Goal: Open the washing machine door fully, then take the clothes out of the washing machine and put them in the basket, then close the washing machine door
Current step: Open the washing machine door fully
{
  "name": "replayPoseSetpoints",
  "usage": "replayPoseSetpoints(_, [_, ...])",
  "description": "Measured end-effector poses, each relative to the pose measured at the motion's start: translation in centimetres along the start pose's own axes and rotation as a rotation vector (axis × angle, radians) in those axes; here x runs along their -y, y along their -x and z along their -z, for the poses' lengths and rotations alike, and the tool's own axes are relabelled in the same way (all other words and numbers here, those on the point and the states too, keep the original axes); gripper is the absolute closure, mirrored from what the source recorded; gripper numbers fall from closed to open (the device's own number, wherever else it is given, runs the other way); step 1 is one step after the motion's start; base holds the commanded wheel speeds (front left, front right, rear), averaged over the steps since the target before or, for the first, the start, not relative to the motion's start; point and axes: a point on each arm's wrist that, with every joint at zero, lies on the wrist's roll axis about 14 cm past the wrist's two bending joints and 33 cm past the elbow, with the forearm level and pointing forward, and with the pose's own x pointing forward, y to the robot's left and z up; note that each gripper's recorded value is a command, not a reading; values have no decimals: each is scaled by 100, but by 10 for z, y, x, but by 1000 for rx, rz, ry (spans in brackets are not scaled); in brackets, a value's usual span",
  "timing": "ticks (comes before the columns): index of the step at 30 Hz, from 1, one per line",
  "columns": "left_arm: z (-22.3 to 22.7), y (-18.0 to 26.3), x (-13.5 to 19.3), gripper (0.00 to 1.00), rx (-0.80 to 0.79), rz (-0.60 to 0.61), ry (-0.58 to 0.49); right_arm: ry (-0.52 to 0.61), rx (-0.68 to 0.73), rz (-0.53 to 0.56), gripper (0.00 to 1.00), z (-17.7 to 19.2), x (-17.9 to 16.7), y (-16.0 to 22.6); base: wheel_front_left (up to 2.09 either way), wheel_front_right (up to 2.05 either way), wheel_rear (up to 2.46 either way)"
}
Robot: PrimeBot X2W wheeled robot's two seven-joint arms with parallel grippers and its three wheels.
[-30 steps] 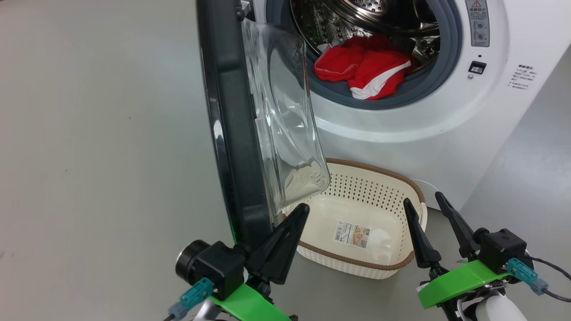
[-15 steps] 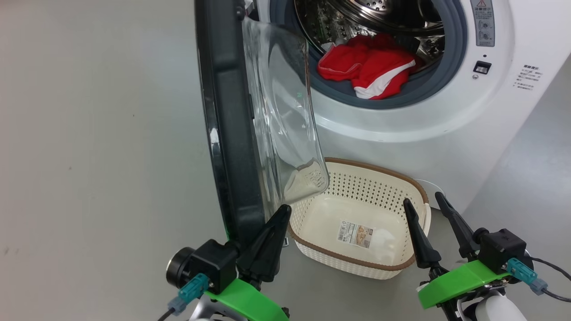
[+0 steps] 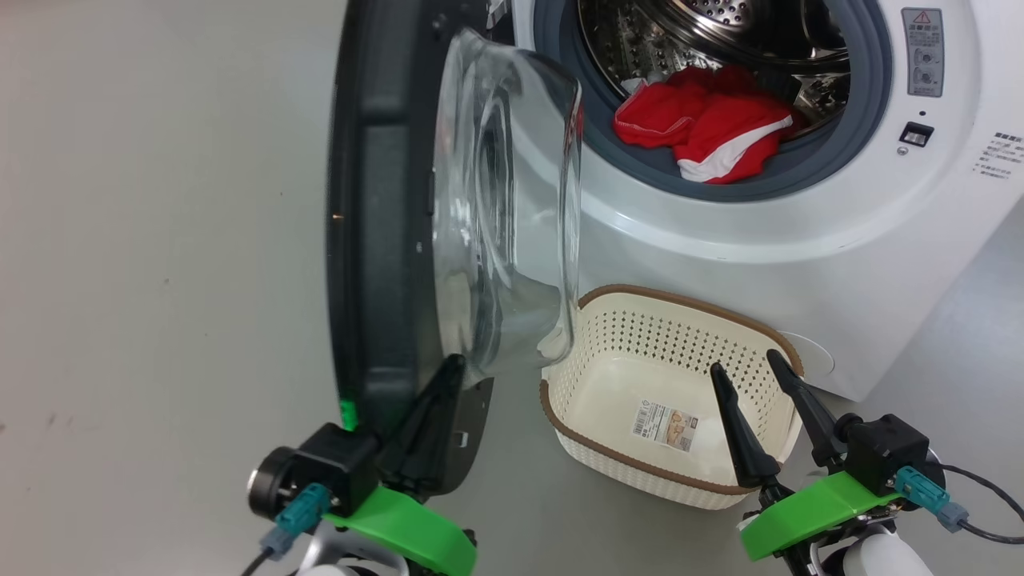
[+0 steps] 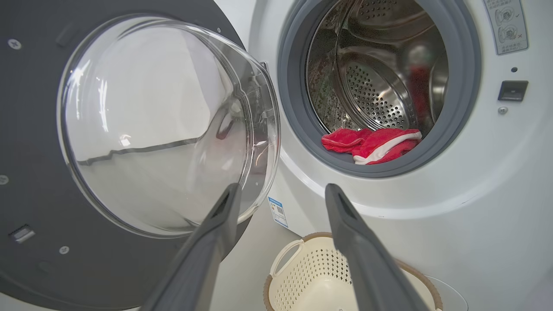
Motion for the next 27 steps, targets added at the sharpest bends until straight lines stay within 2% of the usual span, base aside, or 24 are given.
replayPoseSetpoints(16, [-2,12,-81,100,-6,-258,-92,-5,-45,-33,0,18,-7,-4,0,0,0])
replayPoseSetpoints(27, [3,20,-119,100,-24,-377,-125,10,-69,-38,0,28,-5,-4,0,0,0])
